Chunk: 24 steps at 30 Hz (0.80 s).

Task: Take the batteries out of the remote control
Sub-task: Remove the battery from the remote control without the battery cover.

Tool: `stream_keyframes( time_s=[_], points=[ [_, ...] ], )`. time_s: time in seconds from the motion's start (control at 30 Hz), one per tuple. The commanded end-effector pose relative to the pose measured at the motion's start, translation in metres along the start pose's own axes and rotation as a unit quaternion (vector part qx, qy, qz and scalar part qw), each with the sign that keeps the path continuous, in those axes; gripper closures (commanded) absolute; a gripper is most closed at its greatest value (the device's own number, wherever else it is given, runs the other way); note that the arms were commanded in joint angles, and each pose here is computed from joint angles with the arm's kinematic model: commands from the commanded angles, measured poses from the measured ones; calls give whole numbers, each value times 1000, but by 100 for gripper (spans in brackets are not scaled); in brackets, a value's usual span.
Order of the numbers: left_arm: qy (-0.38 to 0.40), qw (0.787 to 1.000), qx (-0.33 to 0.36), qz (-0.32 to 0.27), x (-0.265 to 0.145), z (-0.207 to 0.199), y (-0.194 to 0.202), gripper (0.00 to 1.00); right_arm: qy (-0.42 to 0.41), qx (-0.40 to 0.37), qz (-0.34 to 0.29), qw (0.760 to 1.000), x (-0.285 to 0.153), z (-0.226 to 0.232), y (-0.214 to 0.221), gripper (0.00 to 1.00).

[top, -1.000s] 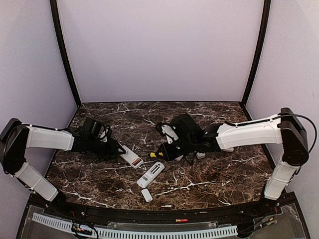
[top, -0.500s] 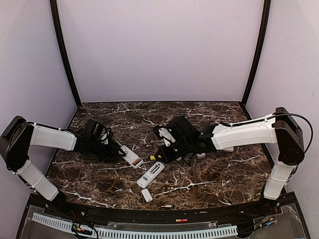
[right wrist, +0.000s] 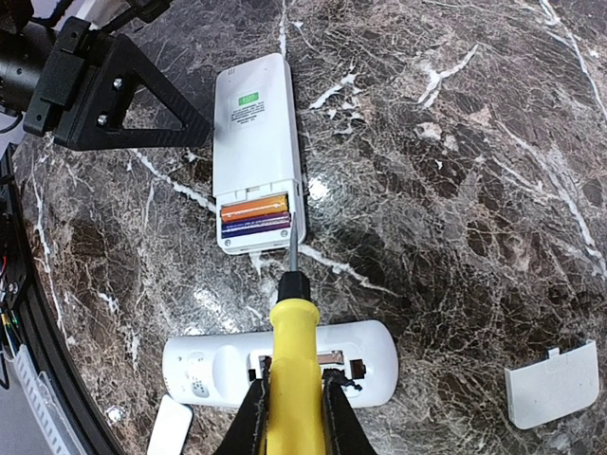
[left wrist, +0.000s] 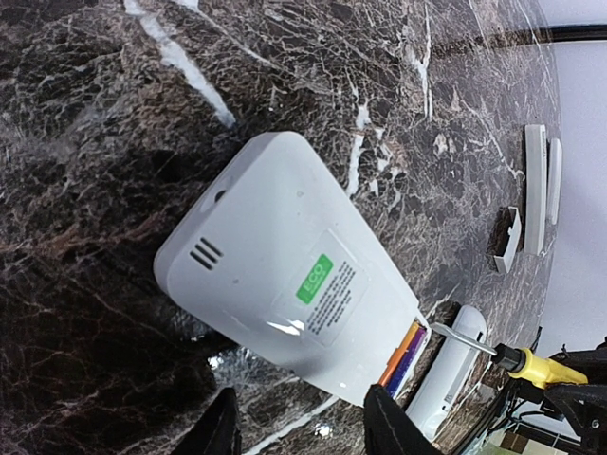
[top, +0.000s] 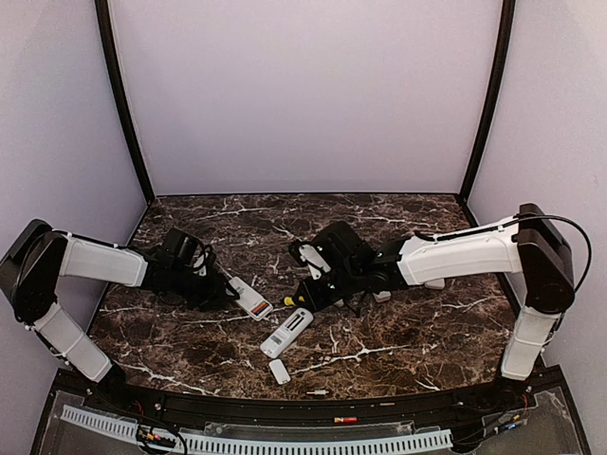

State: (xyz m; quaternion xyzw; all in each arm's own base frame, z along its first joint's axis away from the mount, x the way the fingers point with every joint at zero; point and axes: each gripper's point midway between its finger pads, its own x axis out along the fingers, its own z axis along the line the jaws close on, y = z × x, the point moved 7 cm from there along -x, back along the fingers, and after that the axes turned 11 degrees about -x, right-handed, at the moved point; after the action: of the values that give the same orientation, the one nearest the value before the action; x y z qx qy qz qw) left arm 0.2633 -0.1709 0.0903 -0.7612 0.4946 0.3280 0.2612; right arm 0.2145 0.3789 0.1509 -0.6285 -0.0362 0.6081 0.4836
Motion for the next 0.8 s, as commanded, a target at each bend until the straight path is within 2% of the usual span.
stream_keyframes(
  time_s=[0.0,0.77],
  points=[
    [-3,1000,3,7,1,4,2,57,-2,-14,-6,1000,3,6,-5,100],
    [1,1000,4,13,7,5,2,60,-19,2,33,999,7,9,9,100]
  ],
)
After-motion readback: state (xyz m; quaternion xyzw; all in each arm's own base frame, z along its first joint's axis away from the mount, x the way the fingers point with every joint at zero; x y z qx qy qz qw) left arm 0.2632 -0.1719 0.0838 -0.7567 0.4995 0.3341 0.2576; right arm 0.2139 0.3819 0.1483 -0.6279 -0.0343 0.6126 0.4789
